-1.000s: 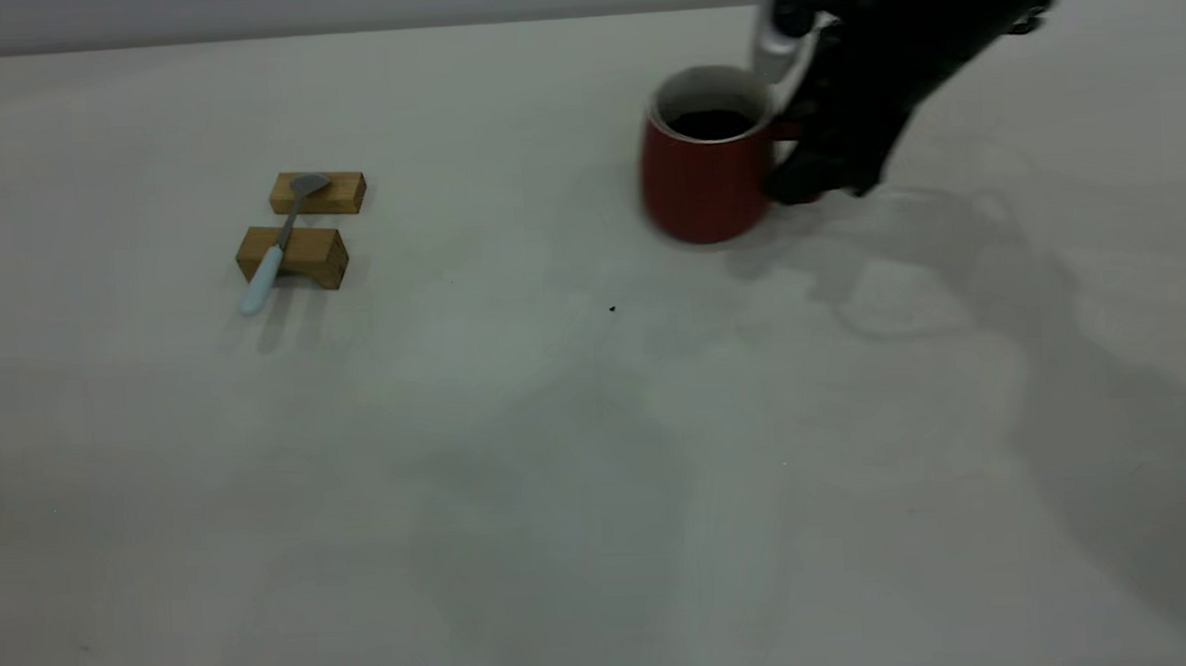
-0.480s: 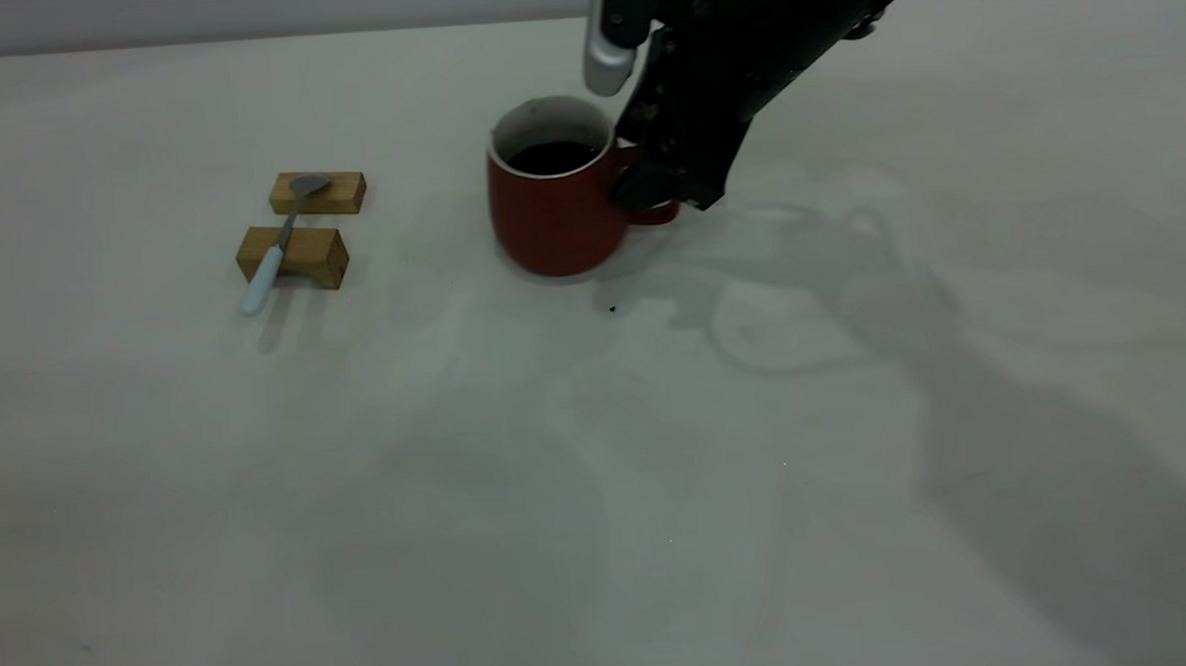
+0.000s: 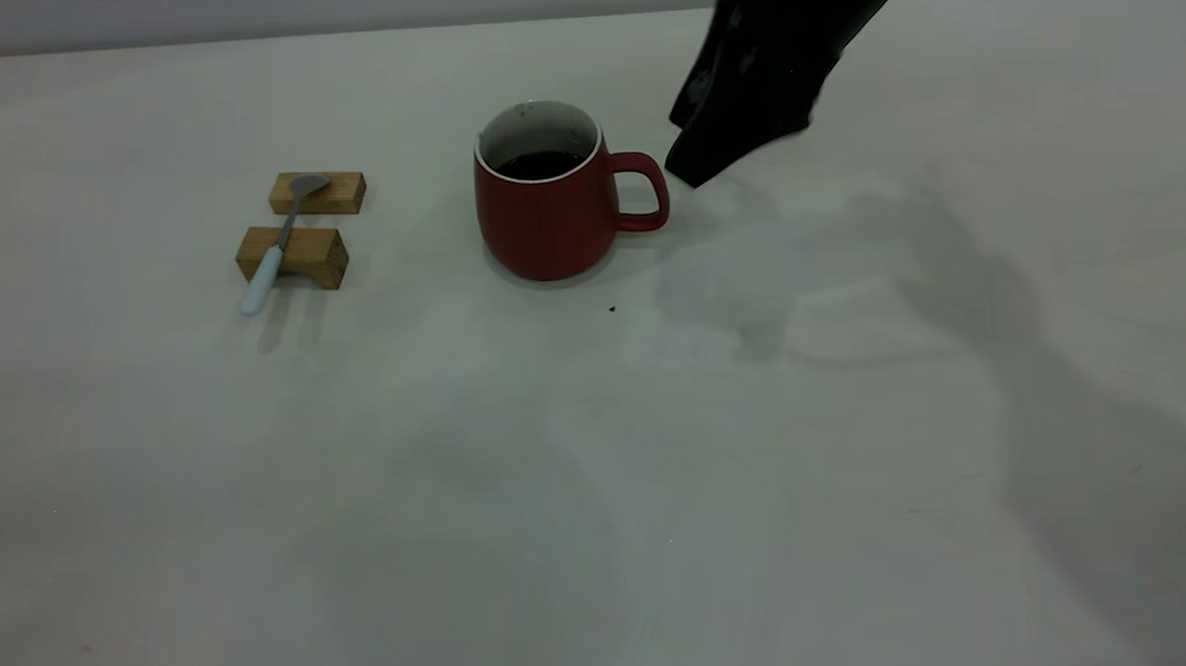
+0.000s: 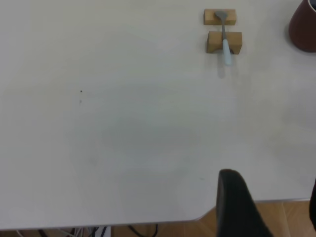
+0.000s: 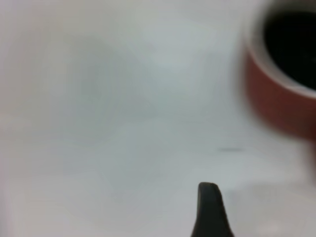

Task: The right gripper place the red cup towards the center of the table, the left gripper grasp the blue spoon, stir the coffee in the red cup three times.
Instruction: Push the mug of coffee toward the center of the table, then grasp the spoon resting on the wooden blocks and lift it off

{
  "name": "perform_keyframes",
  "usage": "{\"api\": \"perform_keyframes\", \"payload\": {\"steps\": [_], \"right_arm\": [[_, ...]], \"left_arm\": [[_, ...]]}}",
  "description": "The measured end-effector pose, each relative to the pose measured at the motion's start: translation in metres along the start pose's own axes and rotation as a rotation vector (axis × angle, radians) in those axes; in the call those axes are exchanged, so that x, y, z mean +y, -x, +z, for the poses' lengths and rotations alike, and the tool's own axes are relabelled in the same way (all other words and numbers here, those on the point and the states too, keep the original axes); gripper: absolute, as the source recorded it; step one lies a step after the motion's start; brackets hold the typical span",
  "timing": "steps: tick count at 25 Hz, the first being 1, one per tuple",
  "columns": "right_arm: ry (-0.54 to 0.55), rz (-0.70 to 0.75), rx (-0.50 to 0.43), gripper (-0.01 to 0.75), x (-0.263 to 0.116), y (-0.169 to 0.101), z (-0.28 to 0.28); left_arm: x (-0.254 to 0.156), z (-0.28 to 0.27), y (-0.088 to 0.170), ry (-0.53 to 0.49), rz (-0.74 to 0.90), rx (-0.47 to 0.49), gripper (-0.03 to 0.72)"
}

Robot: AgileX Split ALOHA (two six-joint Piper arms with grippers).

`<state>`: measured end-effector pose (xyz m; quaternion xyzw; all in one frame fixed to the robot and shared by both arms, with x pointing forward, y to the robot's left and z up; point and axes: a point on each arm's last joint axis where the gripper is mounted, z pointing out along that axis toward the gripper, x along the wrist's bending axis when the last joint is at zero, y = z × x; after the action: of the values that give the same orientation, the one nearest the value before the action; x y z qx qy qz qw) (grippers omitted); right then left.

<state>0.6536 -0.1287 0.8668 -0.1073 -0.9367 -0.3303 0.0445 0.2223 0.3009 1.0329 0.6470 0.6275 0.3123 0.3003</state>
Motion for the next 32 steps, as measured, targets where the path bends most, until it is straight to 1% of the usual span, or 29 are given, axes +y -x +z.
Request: {"api": "perform_keyframes", "payload": {"steps": [2, 3, 5, 6, 7, 8, 10, 11, 13, 16, 18, 21, 24, 25, 28, 32], "right_arm": [[0.007, 0.19, 0.127, 0.574, 0.015, -0.018, -0.023], [0.001, 0.301, 0.153, 0.574, 0.023, -0.024, -0.034], [-0.024, 0.495, 0.126, 0.574, 0.039, -0.035, -0.062], [-0.063, 0.591, 0.089, 0.574, 0.044, -0.04, -0.077], [-0.115, 0.685, 0.036, 0.574, 0.045, -0.044, -0.089], [-0.152, 0.749, -0.03, 0.574, 0.048, -0.049, -0.103], [-0.241, 0.869, -0.196, 0.574, 0.045, -0.059, -0.13], [-0.271, 0.905, -0.277, 0.574, 0.043, -0.066, -0.143], [-0.289, 0.946, -0.401, 0.574, 0.039, -0.086, -0.169], [-0.307, 1.004, -0.514, 0.574, 0.023, -0.124, -0.196], [-0.328, 1.06, -0.548, 0.574, 0.002, -0.153, -0.204], [-0.311, 1.144, -0.584, 0.574, -0.032, -0.197, -0.213], [-0.279, 1.204, -0.653, 0.574, -0.068, -0.239, -0.221], [-0.282, 1.213, -0.678, 0.574, -0.079, -0.251, -0.221], [-0.23, 1.2, -0.763, 0.574, -0.1, -0.287, -0.222], [-0.083, 1.14, -0.88, 0.574, -0.114, -0.325, -0.224]], "left_arm": [[0.0, 0.0, 0.0, 0.0, 0.0, 0.0, 0.434], [0.0, 0.0, 0.0, 0.0, 0.0, 0.0, 0.434], [0.0, 0.0, 0.0, 0.0, 0.0, 0.0, 0.434], [0.0, 0.0, 0.0, 0.0, 0.0, 0.0, 0.434], [0.0, 0.0, 0.0, 0.0, 0.0, 0.0, 0.434], [0.0, 0.0, 0.0, 0.0, 0.0, 0.0, 0.434], [0.0, 0.0, 0.0, 0.0, 0.0, 0.0, 0.434], [0.0, 0.0, 0.0, 0.0, 0.0, 0.0, 0.434], [0.0, 0.0, 0.0, 0.0, 0.0, 0.0, 0.434], [0.0, 0.0, 0.0, 0.0, 0.0, 0.0, 0.434], [0.0, 0.0, 0.0, 0.0, 0.0, 0.0, 0.434], [0.0, 0.0, 0.0, 0.0, 0.0, 0.0, 0.434], [0.0, 0.0, 0.0, 0.0, 0.0, 0.0, 0.434], [0.0, 0.0, 0.0, 0.0, 0.0, 0.0, 0.434], [0.0, 0.0, 0.0, 0.0, 0.0, 0.0, 0.434], [0.0, 0.0, 0.0, 0.0, 0.0, 0.0, 0.434]]}}
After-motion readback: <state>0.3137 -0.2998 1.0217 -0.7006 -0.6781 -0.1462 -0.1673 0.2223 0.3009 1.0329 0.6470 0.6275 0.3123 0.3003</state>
